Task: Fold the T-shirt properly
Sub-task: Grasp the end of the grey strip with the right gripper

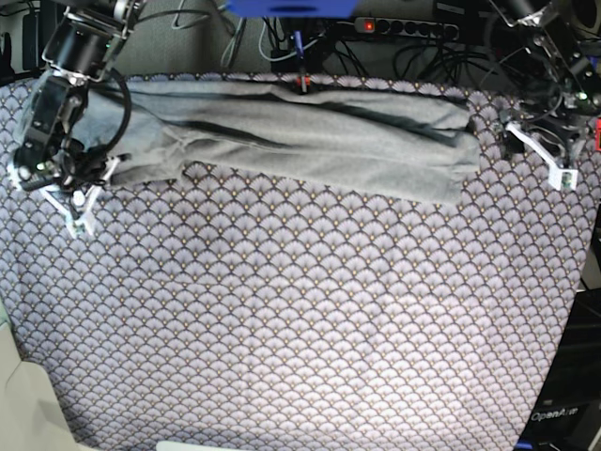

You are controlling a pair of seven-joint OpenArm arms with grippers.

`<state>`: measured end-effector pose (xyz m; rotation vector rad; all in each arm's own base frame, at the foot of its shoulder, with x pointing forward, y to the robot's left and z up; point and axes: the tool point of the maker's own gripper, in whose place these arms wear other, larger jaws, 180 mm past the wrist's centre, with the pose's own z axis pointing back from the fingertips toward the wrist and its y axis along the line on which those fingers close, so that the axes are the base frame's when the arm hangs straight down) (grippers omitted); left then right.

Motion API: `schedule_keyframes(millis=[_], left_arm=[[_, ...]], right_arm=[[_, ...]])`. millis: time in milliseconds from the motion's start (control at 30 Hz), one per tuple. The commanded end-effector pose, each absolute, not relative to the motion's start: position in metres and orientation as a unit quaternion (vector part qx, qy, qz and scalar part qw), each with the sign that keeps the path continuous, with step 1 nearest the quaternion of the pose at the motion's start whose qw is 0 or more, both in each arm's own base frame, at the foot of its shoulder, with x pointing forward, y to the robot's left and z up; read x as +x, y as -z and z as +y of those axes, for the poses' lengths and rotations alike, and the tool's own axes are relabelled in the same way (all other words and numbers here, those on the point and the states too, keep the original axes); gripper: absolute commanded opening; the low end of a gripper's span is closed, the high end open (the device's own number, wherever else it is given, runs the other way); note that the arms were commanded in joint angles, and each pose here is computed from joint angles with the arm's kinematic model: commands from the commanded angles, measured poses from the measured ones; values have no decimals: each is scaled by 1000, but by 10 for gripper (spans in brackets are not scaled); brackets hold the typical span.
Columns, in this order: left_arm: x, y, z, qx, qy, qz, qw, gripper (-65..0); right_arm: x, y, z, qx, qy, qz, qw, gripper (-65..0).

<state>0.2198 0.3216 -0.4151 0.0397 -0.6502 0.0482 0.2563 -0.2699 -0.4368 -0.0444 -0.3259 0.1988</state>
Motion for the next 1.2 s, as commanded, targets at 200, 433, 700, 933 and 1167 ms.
schedule_keyframes(millis=[200, 433, 700, 933, 1167], left_arm=[[227, 403, 330, 29, -24, -340, 940, -173], [228, 403, 329, 28, -22, -339, 940, -173], [237, 399, 327, 26, -21, -348, 937, -173], [238, 399, 327, 25, -21, -349, 936, -173], [244, 395, 328, 26, -21, -356, 934, -173]], right_arm=[[258, 434, -273, -36, -106, -164, 980, -650], [261, 376, -274, -100, -130, -239, 957, -650], [241, 361, -250, -110, -161, -256, 947, -650], [212, 380, -239, -90, -166, -236, 953, -650], [198, 385, -227, -63, -181, -286, 939, -650]])
